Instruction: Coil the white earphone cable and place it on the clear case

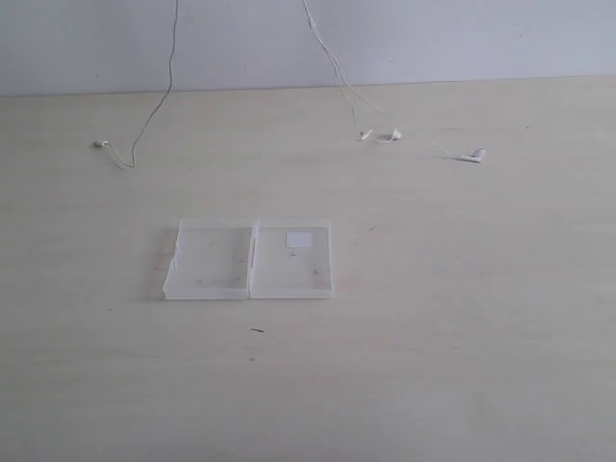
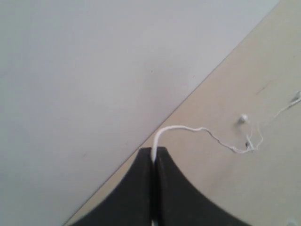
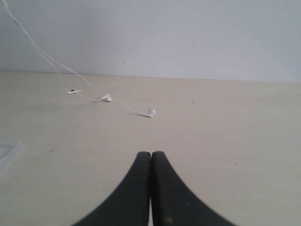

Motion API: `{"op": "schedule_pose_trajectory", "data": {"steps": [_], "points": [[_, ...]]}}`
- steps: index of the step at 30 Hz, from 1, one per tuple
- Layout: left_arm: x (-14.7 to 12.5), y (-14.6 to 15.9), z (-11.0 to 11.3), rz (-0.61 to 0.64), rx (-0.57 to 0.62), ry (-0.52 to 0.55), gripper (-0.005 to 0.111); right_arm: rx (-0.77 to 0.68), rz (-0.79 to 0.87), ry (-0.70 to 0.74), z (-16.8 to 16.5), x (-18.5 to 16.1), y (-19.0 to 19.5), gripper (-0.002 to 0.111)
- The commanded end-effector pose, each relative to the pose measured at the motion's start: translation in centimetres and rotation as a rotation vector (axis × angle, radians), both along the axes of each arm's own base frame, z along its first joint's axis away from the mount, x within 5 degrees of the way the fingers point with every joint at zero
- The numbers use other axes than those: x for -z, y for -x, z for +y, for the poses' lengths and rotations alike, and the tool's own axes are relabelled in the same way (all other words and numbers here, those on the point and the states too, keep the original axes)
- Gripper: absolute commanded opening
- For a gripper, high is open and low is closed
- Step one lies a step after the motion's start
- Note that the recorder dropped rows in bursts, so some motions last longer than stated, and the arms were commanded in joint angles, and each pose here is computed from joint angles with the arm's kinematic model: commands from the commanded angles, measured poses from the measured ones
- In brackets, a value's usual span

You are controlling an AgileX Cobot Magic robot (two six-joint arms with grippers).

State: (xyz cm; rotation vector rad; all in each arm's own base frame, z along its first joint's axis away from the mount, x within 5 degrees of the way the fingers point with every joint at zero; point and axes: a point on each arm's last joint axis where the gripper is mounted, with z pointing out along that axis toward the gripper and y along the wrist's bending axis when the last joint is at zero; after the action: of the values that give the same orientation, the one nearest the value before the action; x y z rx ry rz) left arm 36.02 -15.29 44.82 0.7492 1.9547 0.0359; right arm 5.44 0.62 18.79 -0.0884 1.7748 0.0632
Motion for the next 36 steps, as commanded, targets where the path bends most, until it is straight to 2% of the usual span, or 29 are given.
{"op": "schedule_pose_trajectory", "data": {"steps": [1,8,18,26,32,36], "points": [[-3.0,2.8,0.9,-0.053,0.026,0.074,0.0,0.005,-0.008,0.003,0.0,0.1,0.0,0.0],[-6.4,6.4,2.0,-0.126,0.05,0.153,0.0,0.005,-0.008,0.003,0.0,0.1,0.0,0.0],[-9.3,9.8,3.3,-0.209,0.071,0.224,0.0,0.005,-0.008,0.003,0.0,0.1,0.0,0.0],[-12.4,12.8,3.8,-0.337,0.139,0.404,0.0,0.005,-0.008,0.003,0.0,0.1,0.0,0.0],[-13.4,14.6,3.7,-0.352,0.218,0.469,0.0,0.005,-0.008,0.003,0.0,0.1,0.0,0.0],[-13.2,15.0,3.7,-0.331,0.236,0.444,0.0,0.005,-0.008,0.003,0.0,0.1,0.0,0.0]]}}
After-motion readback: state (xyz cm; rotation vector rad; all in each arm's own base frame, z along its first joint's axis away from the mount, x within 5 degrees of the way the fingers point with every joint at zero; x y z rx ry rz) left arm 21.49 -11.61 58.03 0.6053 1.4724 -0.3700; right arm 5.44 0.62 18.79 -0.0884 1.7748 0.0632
